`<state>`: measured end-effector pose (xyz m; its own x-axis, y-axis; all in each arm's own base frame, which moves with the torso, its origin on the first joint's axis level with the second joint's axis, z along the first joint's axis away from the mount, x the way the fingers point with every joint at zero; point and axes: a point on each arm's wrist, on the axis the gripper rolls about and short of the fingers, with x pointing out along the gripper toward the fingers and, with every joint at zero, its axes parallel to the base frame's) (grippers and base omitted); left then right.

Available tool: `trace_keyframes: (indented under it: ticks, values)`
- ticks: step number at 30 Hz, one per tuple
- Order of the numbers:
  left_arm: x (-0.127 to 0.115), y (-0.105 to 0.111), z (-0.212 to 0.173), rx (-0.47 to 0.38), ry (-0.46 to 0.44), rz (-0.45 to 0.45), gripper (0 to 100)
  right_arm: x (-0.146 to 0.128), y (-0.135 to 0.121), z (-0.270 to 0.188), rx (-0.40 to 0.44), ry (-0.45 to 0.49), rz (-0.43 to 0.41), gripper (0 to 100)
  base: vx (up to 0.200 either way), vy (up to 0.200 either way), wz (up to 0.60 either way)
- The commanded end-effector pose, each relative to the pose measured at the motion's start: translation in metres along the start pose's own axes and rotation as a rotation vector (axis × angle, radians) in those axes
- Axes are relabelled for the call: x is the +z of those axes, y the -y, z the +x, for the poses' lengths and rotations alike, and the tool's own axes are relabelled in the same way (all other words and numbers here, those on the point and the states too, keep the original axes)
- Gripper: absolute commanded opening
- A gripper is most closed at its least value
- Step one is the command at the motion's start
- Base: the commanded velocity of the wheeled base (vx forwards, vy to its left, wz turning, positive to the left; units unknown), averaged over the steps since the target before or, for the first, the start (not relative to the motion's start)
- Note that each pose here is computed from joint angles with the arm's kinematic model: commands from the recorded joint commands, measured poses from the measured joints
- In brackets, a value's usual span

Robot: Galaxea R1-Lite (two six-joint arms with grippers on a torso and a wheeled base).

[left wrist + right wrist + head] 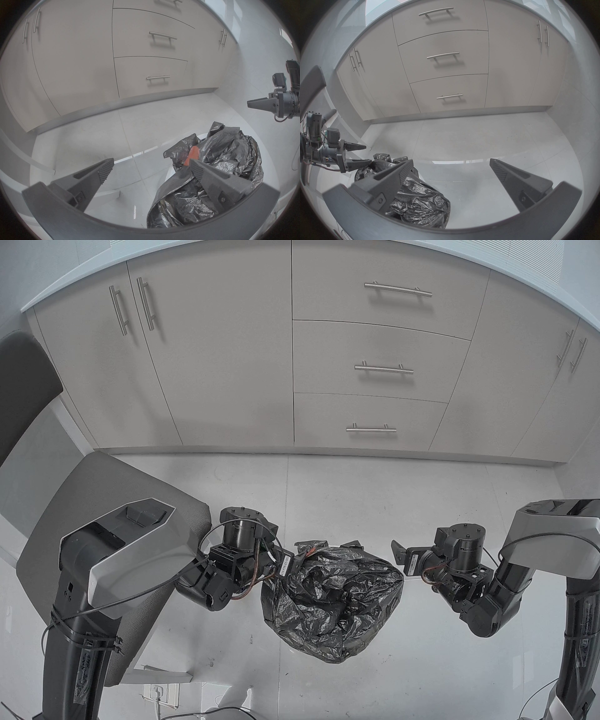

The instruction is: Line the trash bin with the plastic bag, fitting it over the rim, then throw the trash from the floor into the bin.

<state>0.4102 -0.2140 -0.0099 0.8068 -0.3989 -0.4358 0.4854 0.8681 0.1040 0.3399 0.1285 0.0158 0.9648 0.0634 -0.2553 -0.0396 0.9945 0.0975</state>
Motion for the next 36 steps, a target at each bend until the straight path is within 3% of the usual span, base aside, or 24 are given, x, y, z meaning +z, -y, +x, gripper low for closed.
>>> trace_keyframes:
  ticks: [1, 21, 36]
  values:
    - [-0.005, 0.003, 0.001, -0.006, -0.013, 0.001, 100, -0.001, 0.000, 0.000, 0.000, -0.004, -0.001, 100, 0.000, 0.000, 0.00]
    - [-0.003, 0.016, -0.023, -0.030, 0.005, 0.016, 100, -0.002, 0.000, 0.001, -0.001, -0.005, -0.003, 100, 0.000, 0.000, 0.00]
    - [-0.016, 0.009, 0.009, -0.013, -0.017, 0.033, 100, -0.003, 0.000, 0.002, -0.002, -0.006, -0.001, 100, 0.000, 0.000, 0.00]
